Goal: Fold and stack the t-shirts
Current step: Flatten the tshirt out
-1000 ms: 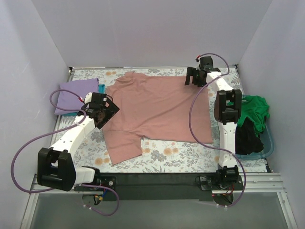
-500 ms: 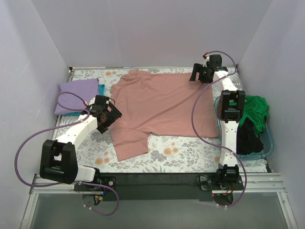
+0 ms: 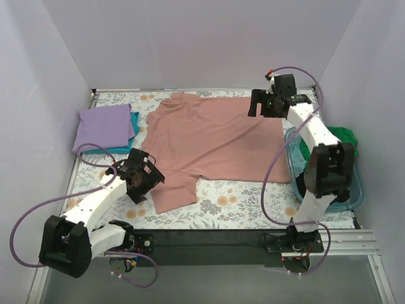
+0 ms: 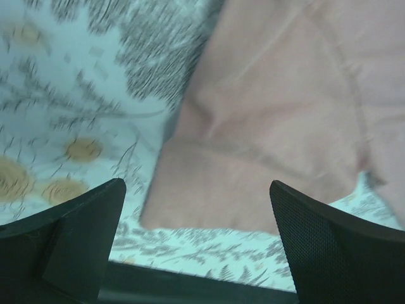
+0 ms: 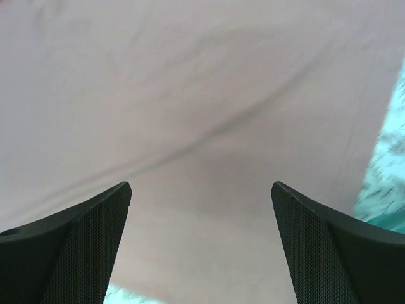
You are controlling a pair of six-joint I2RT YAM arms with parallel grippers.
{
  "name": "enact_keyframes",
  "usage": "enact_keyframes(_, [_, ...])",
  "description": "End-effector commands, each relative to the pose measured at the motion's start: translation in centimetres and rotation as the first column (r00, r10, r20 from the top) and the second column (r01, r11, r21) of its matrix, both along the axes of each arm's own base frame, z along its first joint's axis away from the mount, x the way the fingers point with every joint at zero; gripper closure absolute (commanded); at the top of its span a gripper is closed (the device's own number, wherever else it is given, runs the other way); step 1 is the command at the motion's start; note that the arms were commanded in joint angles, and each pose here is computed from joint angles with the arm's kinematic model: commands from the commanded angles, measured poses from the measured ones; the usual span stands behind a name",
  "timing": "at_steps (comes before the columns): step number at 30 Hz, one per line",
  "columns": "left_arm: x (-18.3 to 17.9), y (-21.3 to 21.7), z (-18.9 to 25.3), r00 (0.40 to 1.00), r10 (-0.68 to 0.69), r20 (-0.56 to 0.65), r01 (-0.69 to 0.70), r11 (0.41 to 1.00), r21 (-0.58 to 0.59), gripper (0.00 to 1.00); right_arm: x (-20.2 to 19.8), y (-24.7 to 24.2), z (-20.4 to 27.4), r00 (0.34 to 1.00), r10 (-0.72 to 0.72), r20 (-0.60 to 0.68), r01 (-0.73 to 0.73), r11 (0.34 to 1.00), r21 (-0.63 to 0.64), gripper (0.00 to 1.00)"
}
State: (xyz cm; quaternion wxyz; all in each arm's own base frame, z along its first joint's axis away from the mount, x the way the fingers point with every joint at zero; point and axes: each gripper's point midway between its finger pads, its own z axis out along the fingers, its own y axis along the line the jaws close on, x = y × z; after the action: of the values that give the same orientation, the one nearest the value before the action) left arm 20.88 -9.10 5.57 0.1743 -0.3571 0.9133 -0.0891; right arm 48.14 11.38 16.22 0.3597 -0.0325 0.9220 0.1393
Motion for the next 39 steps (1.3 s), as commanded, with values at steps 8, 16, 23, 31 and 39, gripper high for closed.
enact_keyframes(8, [-7.0,-2.0,-1.8,0.992,0.017,-0.128,-0.029,0.995,-0.098,0.02,-11.9,0.0,-0.2,0.987,-0.158,0.008,0.157,0.985,0.078,0.02])
enact_keyframes(16, [-9.0,-1.6,-5.6,0.962,0.025,-0.273,-0.029,1.000,-0.010,0.23,-15.7,-1.5,0.3,0.979,-0.194,0.061,0.189,0.978,0.084,0.02])
enact_keyframes(23, [-6.9,-1.5,-4.9,0.984,0.059,-0.170,-0.061,0.998,-0.007,0.47,-19.9,-2.3,-2.5,0.981,-0.191,0.036,0.188,0.980,0.071,0.02])
enact_keyframes(31, [-5.8,-3.5,-6.0,0.986,0.001,-0.169,-0.015,0.997,-0.079,0.51,-25.2,-3.4,-6.0,0.977,-0.214,-0.006,0.214,0.974,0.074,0.02])
enact_keyframes(39, [-4.4,-3.0,-5.9,0.987,0.026,-0.160,-0.029,0.999,-0.015,1.00,-28.0,-4.3,-7.1,0.972,-0.233,-0.039,0.235,0.970,0.059,0.02])
